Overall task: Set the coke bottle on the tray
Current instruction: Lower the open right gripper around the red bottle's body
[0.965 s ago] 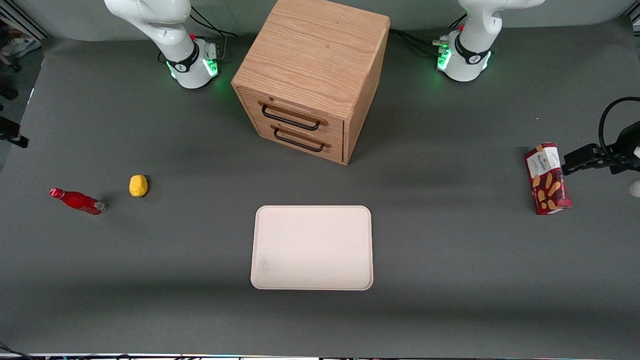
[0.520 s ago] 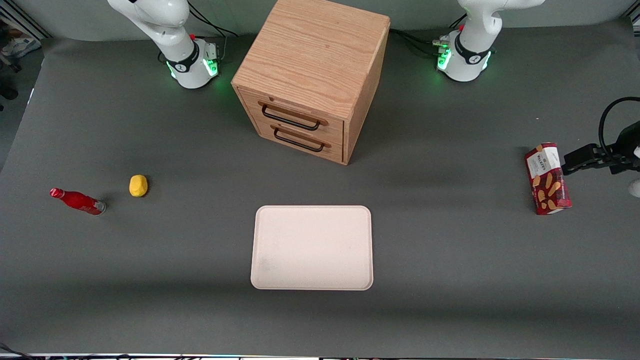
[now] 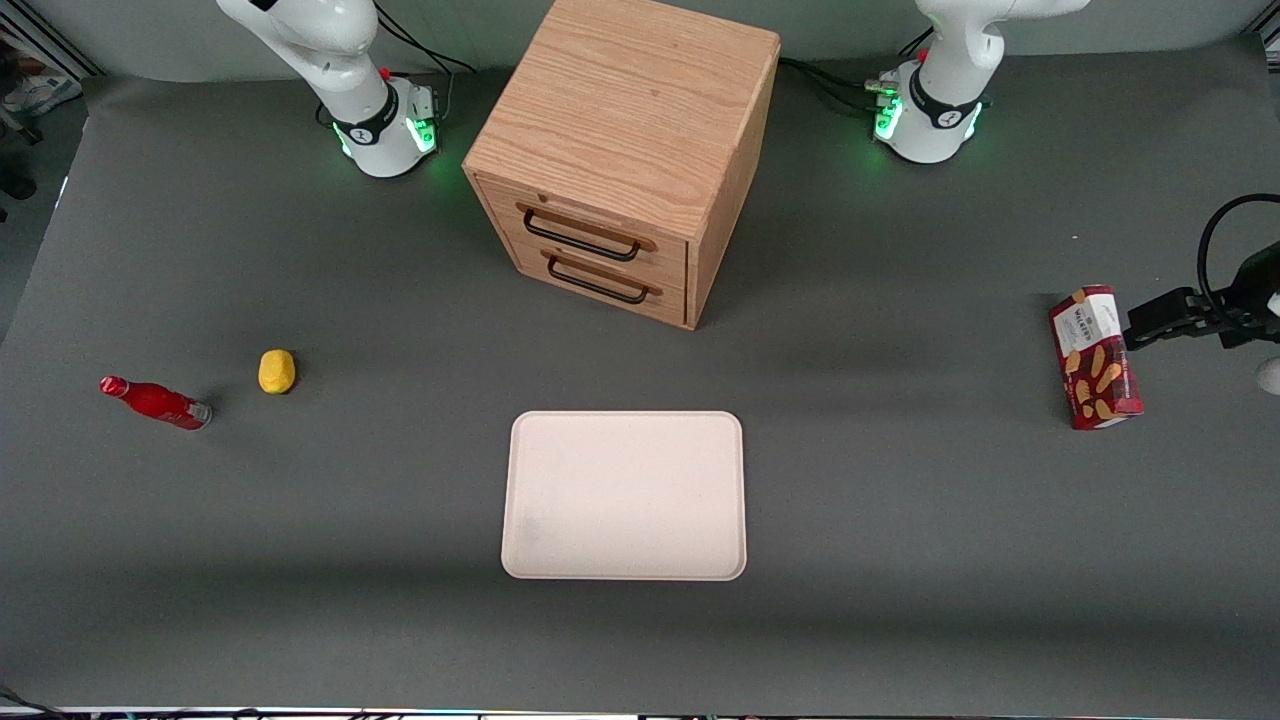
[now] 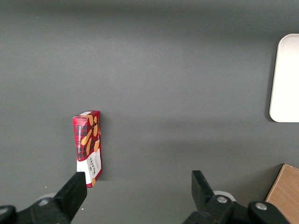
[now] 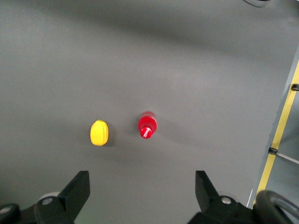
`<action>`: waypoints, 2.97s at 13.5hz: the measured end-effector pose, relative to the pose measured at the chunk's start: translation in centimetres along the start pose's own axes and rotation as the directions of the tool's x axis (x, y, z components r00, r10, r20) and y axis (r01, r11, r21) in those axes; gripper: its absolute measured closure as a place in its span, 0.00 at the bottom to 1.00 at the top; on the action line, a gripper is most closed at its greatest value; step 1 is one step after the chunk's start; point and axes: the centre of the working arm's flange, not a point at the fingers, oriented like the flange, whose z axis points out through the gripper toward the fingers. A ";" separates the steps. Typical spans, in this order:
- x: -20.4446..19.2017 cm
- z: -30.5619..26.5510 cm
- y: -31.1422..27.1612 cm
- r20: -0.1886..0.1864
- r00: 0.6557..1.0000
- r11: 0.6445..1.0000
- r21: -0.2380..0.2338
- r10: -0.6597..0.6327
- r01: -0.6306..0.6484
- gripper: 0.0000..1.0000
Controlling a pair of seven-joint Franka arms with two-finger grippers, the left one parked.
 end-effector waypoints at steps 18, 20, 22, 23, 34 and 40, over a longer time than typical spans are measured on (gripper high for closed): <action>-2.7 23.7 -0.9 -0.058 0.996 0.998 0.006 0.070 -0.070 0.00; -3.0 24.3 -1.0 -0.060 0.995 0.997 0.008 0.075 -0.074 0.00; -3.1 24.5 -1.0 -0.061 0.996 0.997 0.010 0.071 -0.071 0.00; -3.2 24.7 -1.1 -0.062 0.996 0.998 0.014 0.070 -0.069 0.00; -3.5 25.6 -1.1 -0.058 0.997 0.998 0.021 0.056 -0.055 0.06; -3.5 25.6 -1.1 -0.059 0.998 1.000 0.019 0.024 -0.023 0.61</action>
